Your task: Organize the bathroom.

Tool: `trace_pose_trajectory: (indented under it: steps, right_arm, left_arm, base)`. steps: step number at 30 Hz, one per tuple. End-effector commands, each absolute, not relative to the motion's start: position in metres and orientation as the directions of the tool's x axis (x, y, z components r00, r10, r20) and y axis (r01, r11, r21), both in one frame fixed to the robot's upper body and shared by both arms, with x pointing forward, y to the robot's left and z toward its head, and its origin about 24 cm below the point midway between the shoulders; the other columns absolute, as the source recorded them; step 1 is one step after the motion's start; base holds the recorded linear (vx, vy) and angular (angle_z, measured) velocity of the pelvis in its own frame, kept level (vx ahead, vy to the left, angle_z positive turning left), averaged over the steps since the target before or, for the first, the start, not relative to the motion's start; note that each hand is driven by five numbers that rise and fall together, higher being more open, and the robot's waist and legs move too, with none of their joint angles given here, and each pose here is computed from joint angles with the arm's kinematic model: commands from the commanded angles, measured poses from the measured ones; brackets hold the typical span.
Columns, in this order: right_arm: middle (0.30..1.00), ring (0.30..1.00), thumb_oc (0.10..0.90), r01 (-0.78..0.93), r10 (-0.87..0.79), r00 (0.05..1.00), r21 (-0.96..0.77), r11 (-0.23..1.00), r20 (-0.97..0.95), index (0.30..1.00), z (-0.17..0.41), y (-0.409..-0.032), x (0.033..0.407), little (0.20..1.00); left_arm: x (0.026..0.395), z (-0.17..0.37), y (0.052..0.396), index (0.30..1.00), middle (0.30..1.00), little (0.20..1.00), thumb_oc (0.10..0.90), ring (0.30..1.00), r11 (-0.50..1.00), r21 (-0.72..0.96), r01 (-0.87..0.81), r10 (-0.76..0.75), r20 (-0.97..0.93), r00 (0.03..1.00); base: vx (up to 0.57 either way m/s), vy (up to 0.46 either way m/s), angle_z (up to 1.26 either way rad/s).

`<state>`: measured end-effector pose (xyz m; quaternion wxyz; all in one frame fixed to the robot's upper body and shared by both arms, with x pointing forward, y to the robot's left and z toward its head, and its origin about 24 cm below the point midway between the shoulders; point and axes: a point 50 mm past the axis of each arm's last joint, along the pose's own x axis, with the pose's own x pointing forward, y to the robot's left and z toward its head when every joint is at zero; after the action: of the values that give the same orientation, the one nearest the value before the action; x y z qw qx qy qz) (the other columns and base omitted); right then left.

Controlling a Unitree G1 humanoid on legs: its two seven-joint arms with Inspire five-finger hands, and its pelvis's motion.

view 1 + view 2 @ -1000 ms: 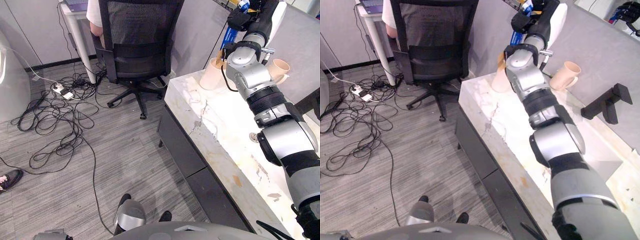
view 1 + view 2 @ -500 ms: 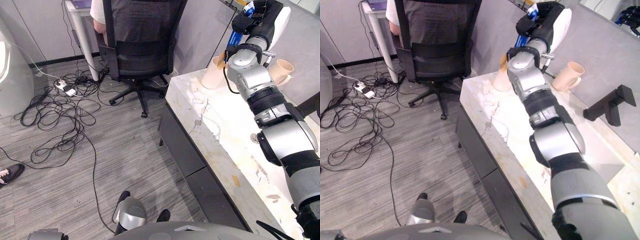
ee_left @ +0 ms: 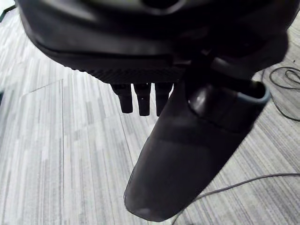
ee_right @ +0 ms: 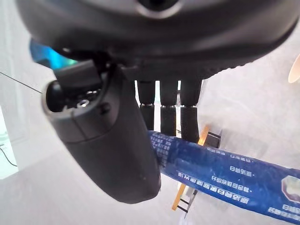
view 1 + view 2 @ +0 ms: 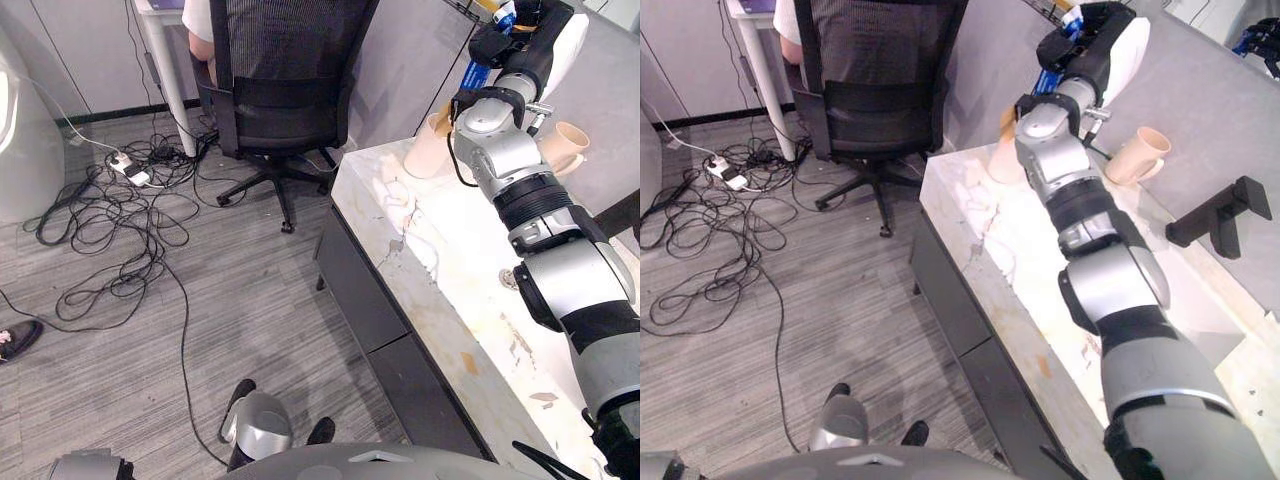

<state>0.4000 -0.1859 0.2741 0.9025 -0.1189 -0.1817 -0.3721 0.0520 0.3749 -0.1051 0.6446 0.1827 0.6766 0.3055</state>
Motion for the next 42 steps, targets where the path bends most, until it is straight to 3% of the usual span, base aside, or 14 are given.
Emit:
trace_pose_trajectory:
  steps: [1, 18, 19, 20, 21, 31, 42]
  right_arm:
    - [0.3, 0.3, 0.4, 0.696, -0.621, 0.522, 0.13, 0.707, 0.585, 0.3, 0.336, -0.17, 0.387, 0.3]
    - [0.3, 0.3, 0.4, 0.688, -0.63, 0.5, 0.169, 0.706, 0.594, 0.3, 0.341, -0.172, 0.385, 0.3]
    - [0.455, 0.455, 0.504, 0.683, -0.623, 0.516, 0.158, 0.713, 0.588, 0.455, 0.34, -0.172, 0.386, 0.455]
    - [0.455, 0.455, 0.504, 0.683, -0.623, 0.516, 0.158, 0.713, 0.588, 0.455, 0.34, -0.172, 0.386, 0.455]
    - [0.9, 0.9, 0.8, 0.684, -0.619, 0.536, 0.134, 0.717, 0.574, 0.9, 0.337, -0.174, 0.388, 0.9]
    - [0.9, 0.9, 0.8, 0.667, -0.604, 0.557, 0.125, 0.734, 0.569, 0.9, 0.331, -0.172, 0.391, 0.9]
    - [0.9, 0.9, 0.8, 0.554, -0.424, 0.715, -0.08, 0.829, 0.556, 0.9, 0.306, -0.149, 0.399, 0.9]
  left_arm:
    - [0.002, -0.074, 0.413, 0.9, 0.9, 0.9, 0.8, 0.9, 0.64, 0.768, -0.01, 0.736, -0.618, -0.276]
    - [0.032, -0.074, 0.412, 0.9, 0.9, 0.9, 0.8, 0.9, 0.632, 0.772, -0.074, 0.743, -0.63, -0.228]
    - [0.033, -0.074, 0.412, 0.9, 0.9, 0.9, 0.8, 0.9, 0.632, 0.772, -0.076, 0.742, -0.63, -0.23]
    - [0.033, -0.074, 0.412, 0.9, 0.9, 0.9, 0.8, 0.9, 0.632, 0.772, -0.076, 0.742, -0.63, -0.23]
    - [0.032, -0.073, 0.412, 0.9, 0.9, 0.9, 0.8, 0.9, 0.63, 0.773, -0.074, 0.742, -0.628, -0.234]
    - [0.031, -0.074, 0.411, 0.9, 0.9, 0.9, 0.8, 0.9, 0.638, 0.767, -0.06, 0.736, -0.631, -0.245]
    - [0.027, -0.093, 0.389, 0.9, 0.9, 0.9, 0.8, 0.9, 0.695, 0.719, -0.008, 0.696, -0.675, -0.245]
  base:
    - [-0.09, -0.057, 0.05]
    - [-0.04, -0.018, 0.02]
    - [0.0, 0.0, 0.0]
    - [0.0, 0.0, 0.0]
    - [0.0, 0.0, 0.0]
    - [0.0, 0.003, 0.0]
    - [-0.02, 0.068, -0.12]
